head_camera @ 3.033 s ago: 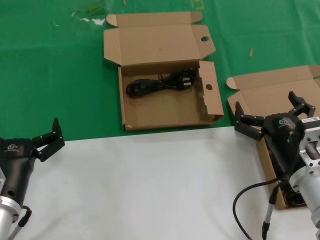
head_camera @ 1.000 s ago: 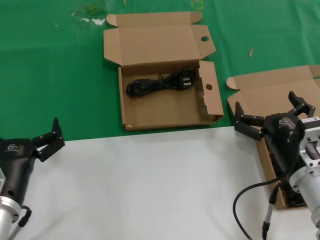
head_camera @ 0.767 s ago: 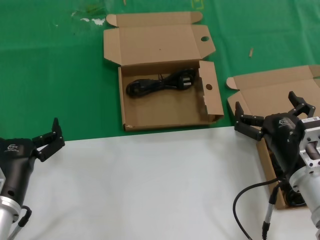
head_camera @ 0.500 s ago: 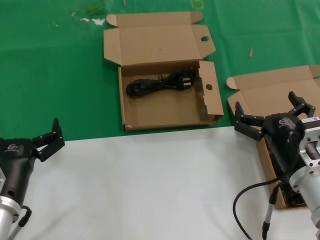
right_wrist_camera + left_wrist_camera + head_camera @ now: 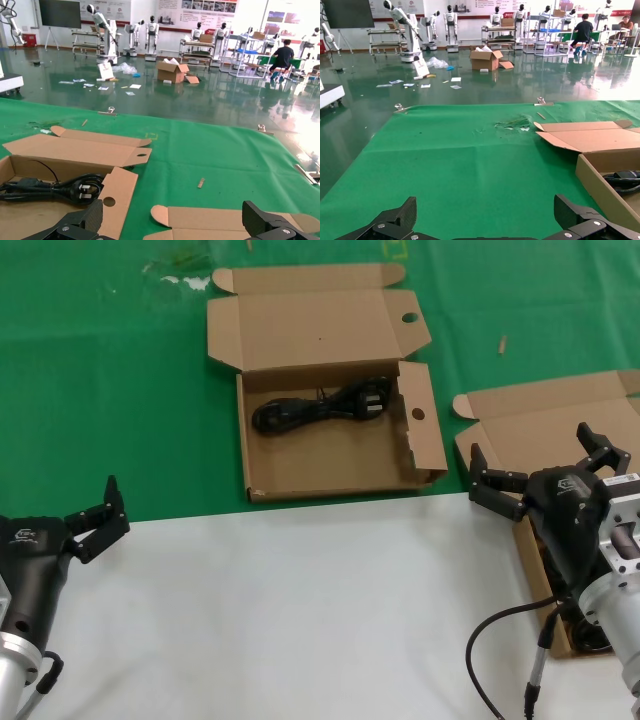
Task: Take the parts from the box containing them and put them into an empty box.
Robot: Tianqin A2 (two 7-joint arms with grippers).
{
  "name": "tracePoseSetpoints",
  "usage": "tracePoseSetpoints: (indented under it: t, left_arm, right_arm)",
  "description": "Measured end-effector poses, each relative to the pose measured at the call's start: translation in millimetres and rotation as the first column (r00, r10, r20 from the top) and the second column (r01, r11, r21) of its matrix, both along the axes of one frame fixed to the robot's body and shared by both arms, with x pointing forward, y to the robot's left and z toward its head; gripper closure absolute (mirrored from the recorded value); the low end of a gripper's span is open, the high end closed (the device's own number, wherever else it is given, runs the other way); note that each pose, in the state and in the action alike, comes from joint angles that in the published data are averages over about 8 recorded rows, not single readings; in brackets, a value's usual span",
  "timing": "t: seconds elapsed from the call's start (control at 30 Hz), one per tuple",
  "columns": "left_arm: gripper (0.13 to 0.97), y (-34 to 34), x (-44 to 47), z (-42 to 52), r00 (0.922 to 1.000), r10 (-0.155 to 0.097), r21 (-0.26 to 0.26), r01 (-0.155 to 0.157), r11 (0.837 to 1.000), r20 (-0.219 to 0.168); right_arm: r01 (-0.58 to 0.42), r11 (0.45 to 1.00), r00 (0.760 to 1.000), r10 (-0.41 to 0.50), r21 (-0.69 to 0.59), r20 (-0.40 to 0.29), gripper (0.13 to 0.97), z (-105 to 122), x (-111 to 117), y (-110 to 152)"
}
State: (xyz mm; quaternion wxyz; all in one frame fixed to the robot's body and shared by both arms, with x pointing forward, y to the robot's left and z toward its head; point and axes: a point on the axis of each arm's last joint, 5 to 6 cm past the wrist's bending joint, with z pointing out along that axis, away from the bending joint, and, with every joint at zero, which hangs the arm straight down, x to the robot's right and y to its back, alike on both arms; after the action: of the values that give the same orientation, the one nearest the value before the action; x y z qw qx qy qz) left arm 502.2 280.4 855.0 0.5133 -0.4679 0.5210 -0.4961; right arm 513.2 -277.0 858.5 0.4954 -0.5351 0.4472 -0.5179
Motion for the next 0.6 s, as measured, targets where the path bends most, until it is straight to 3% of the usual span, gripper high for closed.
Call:
tracePoseSetpoints:
  t: [0.6]
  left_arm:
    - [0.132, 0.0, 0.0, 0.0, 1.0000, 0.000, 0.000, 0.000, 1.000, 0.000]
  right_arm:
    - [0.000, 1.000, 1.000, 0.000, 0.000, 0.000, 0.130, 0.0, 0.0, 0.0]
